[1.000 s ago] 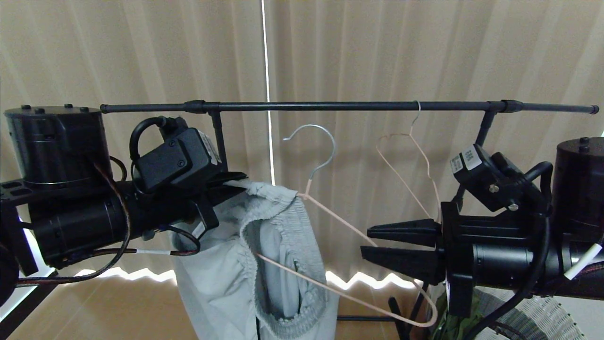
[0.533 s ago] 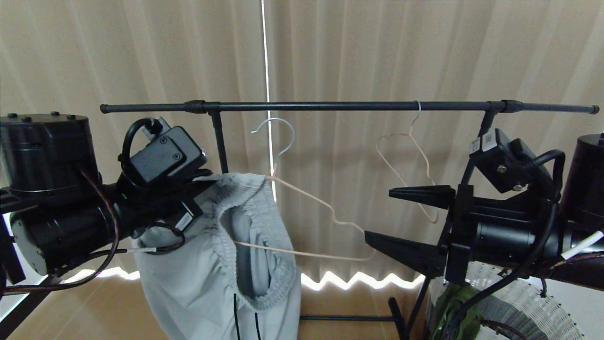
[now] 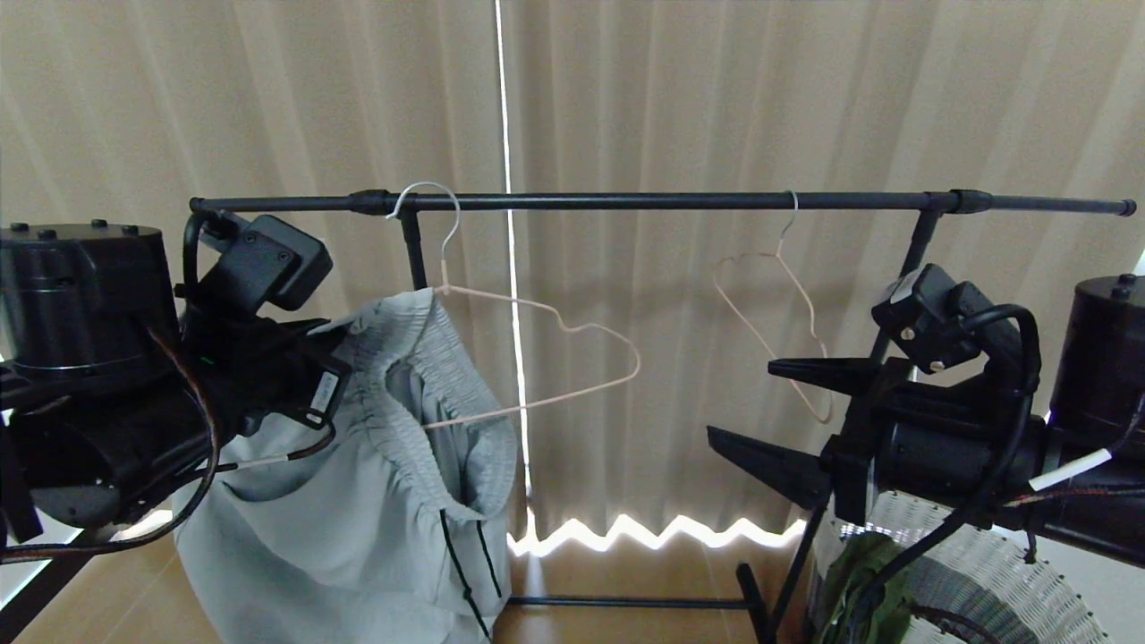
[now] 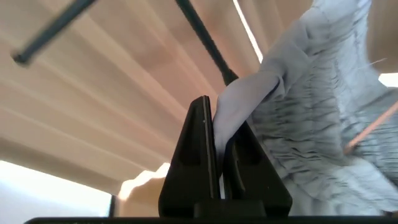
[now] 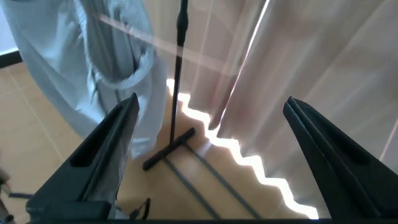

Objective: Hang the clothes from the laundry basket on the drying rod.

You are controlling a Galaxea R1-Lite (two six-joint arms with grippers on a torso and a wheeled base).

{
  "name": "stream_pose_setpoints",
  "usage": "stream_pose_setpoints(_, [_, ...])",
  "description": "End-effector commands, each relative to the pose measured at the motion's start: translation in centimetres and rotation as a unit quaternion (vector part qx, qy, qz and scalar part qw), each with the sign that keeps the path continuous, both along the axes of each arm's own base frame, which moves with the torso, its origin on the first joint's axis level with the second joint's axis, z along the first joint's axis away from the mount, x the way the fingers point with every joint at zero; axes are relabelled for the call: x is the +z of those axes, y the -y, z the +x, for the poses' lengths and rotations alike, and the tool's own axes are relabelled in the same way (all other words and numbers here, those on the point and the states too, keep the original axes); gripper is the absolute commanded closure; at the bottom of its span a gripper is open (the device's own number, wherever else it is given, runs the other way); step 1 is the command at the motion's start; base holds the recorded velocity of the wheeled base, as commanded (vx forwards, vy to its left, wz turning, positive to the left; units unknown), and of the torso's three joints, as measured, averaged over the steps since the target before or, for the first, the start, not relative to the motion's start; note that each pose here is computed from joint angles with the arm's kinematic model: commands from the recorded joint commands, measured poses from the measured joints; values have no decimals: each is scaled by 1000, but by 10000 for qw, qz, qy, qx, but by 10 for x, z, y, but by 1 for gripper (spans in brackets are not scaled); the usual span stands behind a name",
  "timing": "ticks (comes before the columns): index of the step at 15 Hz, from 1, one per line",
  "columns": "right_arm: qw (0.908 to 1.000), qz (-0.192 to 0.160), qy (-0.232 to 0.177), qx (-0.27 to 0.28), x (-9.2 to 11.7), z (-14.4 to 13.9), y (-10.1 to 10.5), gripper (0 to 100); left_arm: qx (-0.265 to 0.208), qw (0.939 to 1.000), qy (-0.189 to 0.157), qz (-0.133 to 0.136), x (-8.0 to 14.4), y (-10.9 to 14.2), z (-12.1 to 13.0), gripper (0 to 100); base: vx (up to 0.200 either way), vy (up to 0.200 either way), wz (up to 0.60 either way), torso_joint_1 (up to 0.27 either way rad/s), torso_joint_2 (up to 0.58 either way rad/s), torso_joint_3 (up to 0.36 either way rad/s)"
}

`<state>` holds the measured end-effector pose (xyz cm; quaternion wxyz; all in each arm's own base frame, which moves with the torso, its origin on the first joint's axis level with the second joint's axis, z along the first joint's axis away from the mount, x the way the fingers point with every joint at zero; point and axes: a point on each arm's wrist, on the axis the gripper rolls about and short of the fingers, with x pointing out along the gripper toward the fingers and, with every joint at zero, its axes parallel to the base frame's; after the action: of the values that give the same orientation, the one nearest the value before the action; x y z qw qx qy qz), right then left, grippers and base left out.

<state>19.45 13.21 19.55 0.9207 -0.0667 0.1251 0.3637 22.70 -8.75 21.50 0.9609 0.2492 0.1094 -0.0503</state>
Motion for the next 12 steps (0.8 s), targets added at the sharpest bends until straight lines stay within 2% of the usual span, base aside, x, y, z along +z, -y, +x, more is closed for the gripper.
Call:
stream_pose_setpoints(1, [9999, -44, -118, 52, -7, -4, -1, 0, 73, 9997, -40, -251, -2, 0, 1, 100, 0, 0, 0, 0, 0, 0])
stream_pose_setpoints(4, [9992, 49, -255, 309, -9, -9, -15, 0, 79, 9979, 30, -650, 4, 6, 6, 100, 0, 0, 0, 0, 0, 0])
stream_pose_setpoints(5, [9978, 267, -382, 478, -8, -14, -26, 0, 47, 9958, 103, -913, 10, 13, 11, 100, 0, 0, 0, 0, 0, 0])
stream_pose_setpoints(8, [9953, 572, -449, 638, -13, -17, -48, 0, -202, 9906, 153, -1346, 18, 32, 11, 100, 0, 0, 0, 0, 0, 0])
stream_pose_setpoints(9, [9953, 567, -455, 645, -13, -17, -48, 0, -201, 9905, 153, -1352, 18, 32, 11, 100, 0, 0, 0, 0, 0, 0])
stream_pose_setpoints(10, [9949, 636, -383, 686, -16, -17, -61, 0, -413, 9875, 181, -1512, 23, 45, 8, 100, 0, 0, 0, 0, 0, 0])
stream_pose_setpoints(12, [9949, 697, -312, 661, -17, -11, -68, 0, -546, 9859, 249, -1562, 29, 53, 8, 100, 0, 0, 0, 0, 0, 0])
